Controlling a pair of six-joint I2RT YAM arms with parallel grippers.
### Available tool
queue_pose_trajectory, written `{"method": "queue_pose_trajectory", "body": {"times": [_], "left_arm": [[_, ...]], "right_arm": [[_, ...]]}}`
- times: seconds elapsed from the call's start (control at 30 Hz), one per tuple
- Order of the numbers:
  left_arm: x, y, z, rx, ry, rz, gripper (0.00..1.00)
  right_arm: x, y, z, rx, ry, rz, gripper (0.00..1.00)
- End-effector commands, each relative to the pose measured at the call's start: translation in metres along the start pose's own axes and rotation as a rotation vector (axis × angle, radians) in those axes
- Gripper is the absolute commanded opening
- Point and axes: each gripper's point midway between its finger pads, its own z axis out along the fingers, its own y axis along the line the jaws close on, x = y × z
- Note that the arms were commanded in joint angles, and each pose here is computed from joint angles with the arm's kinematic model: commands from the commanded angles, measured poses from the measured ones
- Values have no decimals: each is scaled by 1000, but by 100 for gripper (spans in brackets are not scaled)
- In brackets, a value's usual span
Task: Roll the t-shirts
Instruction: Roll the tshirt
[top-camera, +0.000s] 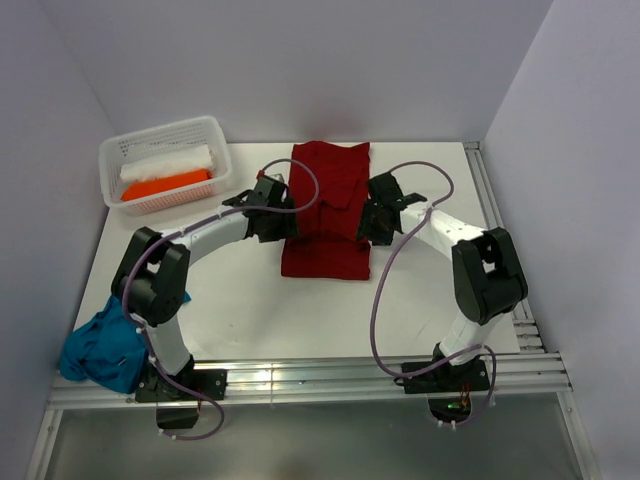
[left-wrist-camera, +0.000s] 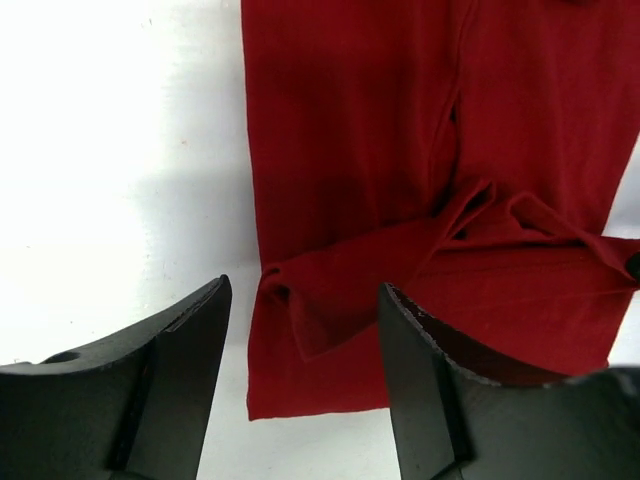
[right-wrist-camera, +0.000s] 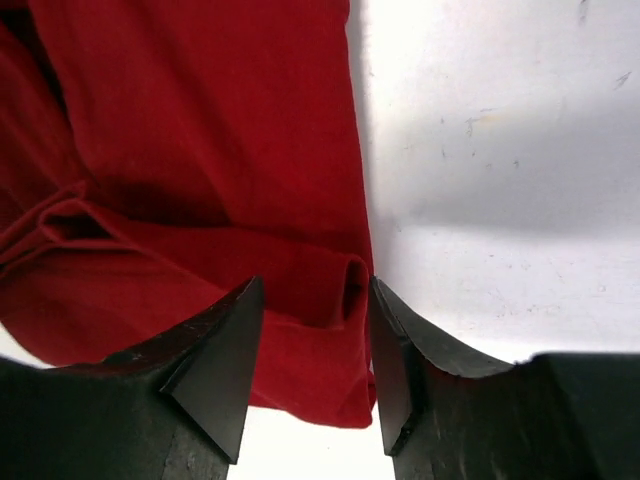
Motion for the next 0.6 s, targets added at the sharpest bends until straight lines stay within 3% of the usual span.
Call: {"method": "queue_pose_trajectory", "body": {"times": [0.0, 0.23, 0.47, 0.57], "left_arm": [[-33, -21, -23, 68, -110, -2, 66], [-29, -10, -58, 72, -166, -2, 66], [-7, -4, -73, 126, -163, -16, 65], [21, 1, -71, 173, -121, -32, 65]], "right_arm": [[-27, 10, -22, -62, -102, 15, 54], [-25, 3, -65, -123, -225, -15, 52], [14, -6, -54, -185, -163, -25, 45], [30, -8, -52, -216, -142, 13, 51]]}}
